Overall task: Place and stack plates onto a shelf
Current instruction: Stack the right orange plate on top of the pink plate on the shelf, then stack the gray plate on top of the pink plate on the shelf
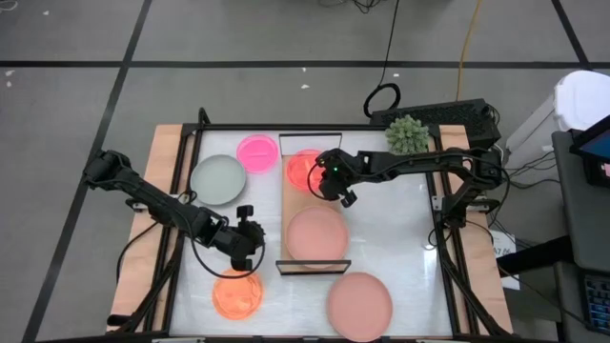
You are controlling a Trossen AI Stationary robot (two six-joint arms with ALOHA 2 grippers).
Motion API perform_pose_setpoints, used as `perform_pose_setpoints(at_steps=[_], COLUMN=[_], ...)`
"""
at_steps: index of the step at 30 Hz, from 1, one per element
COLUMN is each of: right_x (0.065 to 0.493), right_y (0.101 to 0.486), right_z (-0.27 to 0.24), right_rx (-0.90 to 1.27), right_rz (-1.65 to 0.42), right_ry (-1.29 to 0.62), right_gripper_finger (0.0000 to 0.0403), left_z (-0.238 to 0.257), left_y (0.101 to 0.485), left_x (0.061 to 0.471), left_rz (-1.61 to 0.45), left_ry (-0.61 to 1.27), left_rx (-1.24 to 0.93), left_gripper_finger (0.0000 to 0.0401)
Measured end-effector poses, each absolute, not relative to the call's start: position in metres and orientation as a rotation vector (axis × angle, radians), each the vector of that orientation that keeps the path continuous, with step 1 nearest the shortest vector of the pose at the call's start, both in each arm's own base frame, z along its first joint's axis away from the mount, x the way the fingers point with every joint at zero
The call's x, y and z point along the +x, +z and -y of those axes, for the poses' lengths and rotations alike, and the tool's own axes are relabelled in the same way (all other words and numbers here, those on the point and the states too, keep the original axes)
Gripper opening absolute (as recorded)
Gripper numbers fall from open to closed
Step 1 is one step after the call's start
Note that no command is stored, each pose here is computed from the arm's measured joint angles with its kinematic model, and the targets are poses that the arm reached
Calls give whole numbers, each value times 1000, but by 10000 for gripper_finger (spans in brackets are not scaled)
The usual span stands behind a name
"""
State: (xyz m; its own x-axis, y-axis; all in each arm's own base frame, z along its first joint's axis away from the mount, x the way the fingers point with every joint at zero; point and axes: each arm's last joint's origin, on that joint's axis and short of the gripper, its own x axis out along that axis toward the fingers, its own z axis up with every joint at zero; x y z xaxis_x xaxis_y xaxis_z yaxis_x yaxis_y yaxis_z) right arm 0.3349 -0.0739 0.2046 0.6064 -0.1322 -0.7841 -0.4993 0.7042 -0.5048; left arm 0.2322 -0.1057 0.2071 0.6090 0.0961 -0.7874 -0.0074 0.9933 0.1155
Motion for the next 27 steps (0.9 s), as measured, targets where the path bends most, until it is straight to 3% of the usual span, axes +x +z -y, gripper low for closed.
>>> perform_pose_setpoints(at_steps=[13, 22, 27], right_x=[332, 315, 300], right_y=[210, 244, 264], right_z=[73, 61, 39], right_rx=[-730, -641, -558], right_rz=[-917, -894, -860], right_ry=[200, 18, 10], right_gripper_finger=[91, 100, 100], left_z=[112, 115, 118], left_y=[207, 202, 192], left_x=[229, 225, 217], left_rz=[-913, -918, -958], left_ry=[41, 34, 22], left_rx=[106, 97, 68], left_gripper_finger=[129, 129, 129])
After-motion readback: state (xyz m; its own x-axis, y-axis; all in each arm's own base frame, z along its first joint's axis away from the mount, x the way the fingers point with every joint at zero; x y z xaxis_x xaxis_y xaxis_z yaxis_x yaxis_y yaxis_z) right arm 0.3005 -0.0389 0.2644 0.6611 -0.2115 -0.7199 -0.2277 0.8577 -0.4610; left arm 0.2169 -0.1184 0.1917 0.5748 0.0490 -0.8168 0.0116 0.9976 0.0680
